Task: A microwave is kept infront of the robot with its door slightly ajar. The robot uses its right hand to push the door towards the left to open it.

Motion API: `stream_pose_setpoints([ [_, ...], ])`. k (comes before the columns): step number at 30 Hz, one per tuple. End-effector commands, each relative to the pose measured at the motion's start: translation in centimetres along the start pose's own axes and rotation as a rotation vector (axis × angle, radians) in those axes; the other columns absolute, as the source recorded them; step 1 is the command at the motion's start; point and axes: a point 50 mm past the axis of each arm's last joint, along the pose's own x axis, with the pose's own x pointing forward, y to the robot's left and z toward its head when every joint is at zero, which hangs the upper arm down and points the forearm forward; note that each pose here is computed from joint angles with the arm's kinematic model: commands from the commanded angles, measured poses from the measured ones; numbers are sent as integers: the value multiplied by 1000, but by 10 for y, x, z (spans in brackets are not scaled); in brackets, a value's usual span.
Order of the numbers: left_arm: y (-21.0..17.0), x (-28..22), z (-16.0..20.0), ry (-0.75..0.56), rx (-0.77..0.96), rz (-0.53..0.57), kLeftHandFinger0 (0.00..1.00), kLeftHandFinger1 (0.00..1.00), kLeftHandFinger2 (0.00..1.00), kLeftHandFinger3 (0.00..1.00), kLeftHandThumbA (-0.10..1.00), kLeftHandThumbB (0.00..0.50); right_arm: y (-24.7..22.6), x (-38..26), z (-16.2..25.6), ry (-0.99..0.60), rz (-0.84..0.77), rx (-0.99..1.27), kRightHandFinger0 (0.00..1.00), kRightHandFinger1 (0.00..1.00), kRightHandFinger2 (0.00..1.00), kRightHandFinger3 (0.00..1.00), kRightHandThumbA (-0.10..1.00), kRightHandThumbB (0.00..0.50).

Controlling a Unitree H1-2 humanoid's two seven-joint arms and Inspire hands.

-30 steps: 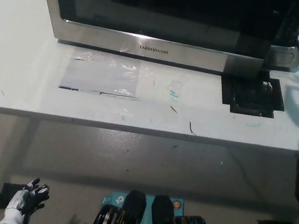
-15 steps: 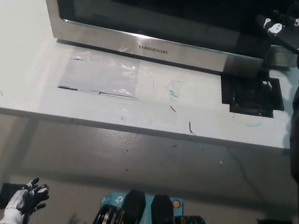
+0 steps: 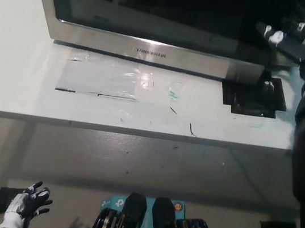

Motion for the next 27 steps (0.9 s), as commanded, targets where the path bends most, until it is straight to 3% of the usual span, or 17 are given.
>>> stream_pose_setpoints([
  [1,9,3,13,-55,39,2,939,810,919,971,431,134,25,-19,15,-58,153,69,621,846,876,1000,1000,217],
  [2,8,2,14,-39,-4,21,939,792,891,938,385,163,25,-24,14,-50,155,82,622,841,864,1000,1000,210],
  [5,8,1,13,-46,16,12,914,798,909,964,427,150,24,-41,11,-34,173,122,647,865,888,1000,1000,189],
  [7,9,1,13,-35,11,16,898,808,919,965,416,171,22,-60,8,-9,188,147,657,866,899,1000,1000,209],
  [10,10,1,13,-40,20,16,885,793,906,960,420,143,23,-81,9,7,199,151,634,861,901,1000,1000,216],
  [13,10,1,12,-42,27,10,942,806,927,983,425,134,23,-102,10,29,213,182,649,862,887,1000,1000,236],
  [14,9,1,12,-38,11,15,941,807,925,980,403,127,24,-107,12,29,216,183,657,863,887,1000,1000,216],
  [16,11,0,11,-45,16,14,894,788,909,974,392,127,25,-112,13,33,223,190,660,864,891,1000,1000,219],
  [17,10,0,12,-48,17,6,928,824,923,976,394,133,26,-117,15,29,226,187,641,848,883,1000,1000,218],
  [21,10,1,11,-38,12,12,917,832,927,967,385,151,31,-134,17,38,242,206,636,853,879,994,1000,228],
  [27,11,-1,9,-30,11,13,968,828,928,978,398,133,45,-173,15,63,279,264,657,864,891,1000,1000,188],
])
